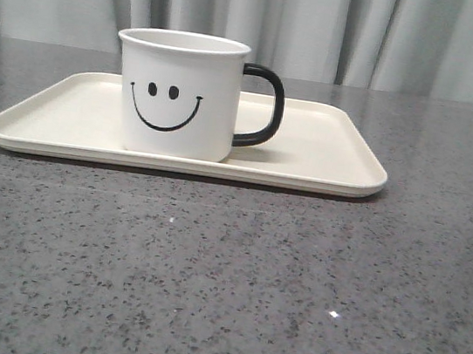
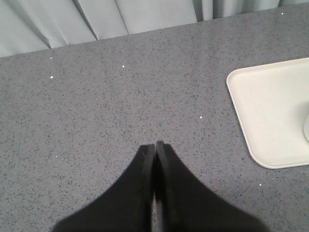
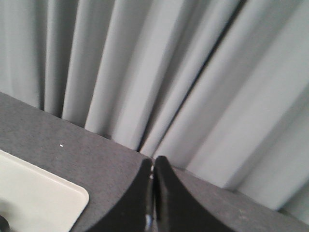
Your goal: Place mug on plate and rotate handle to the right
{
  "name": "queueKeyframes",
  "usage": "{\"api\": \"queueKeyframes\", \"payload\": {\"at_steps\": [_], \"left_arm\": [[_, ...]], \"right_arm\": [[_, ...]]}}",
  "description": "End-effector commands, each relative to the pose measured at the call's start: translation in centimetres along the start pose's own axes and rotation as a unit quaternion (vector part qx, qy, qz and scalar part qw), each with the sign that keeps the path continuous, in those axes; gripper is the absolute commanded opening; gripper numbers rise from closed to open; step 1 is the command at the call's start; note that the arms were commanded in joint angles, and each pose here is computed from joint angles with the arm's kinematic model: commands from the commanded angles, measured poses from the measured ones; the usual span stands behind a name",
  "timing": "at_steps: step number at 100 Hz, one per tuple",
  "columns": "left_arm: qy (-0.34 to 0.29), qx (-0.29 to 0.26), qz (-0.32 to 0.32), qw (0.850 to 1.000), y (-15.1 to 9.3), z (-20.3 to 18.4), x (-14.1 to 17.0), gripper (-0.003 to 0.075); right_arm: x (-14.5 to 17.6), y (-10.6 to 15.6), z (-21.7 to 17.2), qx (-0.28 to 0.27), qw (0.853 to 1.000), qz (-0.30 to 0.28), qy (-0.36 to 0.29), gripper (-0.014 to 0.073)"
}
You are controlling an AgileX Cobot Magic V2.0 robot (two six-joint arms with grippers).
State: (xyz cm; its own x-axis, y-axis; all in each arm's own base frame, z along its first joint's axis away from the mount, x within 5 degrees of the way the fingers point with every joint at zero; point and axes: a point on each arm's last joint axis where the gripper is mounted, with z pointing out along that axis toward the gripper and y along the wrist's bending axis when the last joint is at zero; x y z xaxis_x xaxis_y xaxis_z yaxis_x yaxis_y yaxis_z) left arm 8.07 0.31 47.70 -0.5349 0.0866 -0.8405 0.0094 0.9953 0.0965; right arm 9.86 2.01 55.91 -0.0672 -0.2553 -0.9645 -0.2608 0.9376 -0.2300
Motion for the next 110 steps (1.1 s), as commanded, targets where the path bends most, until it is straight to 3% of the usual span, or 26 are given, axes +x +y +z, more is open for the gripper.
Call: {"api": "queueKeyframes", "payload": {"at_steps": [1, 19, 54, 83, 110], "left_arm": [[-0.033, -0.002, -0.005, 0.999, 0.1, -0.4, -0.8, -0.0020], [-0.034, -0.002, -0.005, 0.999, 0.1, -0.4, -0.8, -0.0020], [-0.034, -0.001, -0.004, 0.999, 0.1, -0.4, -0.8, -0.0020], [-0.043, 0.002, -0.005, 0.999, 0.1, -0.4, -0.9, -0.0020], [-0.048, 0.003, -0.005, 0.999, 0.0, -0.4, -1.0, -0.0020]], "right_arm": [[0.7, 0.0, -1.3, 0.047, 0.998, 0.004, -0.033, -0.0117], [5.3, 1.4, -2.0, 0.055, 0.998, 0.011, -0.031, -0.0117], [12.6, 2.0, -4.3, 0.169, 0.985, 0.019, -0.021, -0.0117], [14.4, 2.1, -4.7, 0.186, 0.982, 0.004, 0.027, -0.0117], [14.5, 2.1, -4.7, 0.186, 0.982, 0.004, 0.030, -0.0117]]}}
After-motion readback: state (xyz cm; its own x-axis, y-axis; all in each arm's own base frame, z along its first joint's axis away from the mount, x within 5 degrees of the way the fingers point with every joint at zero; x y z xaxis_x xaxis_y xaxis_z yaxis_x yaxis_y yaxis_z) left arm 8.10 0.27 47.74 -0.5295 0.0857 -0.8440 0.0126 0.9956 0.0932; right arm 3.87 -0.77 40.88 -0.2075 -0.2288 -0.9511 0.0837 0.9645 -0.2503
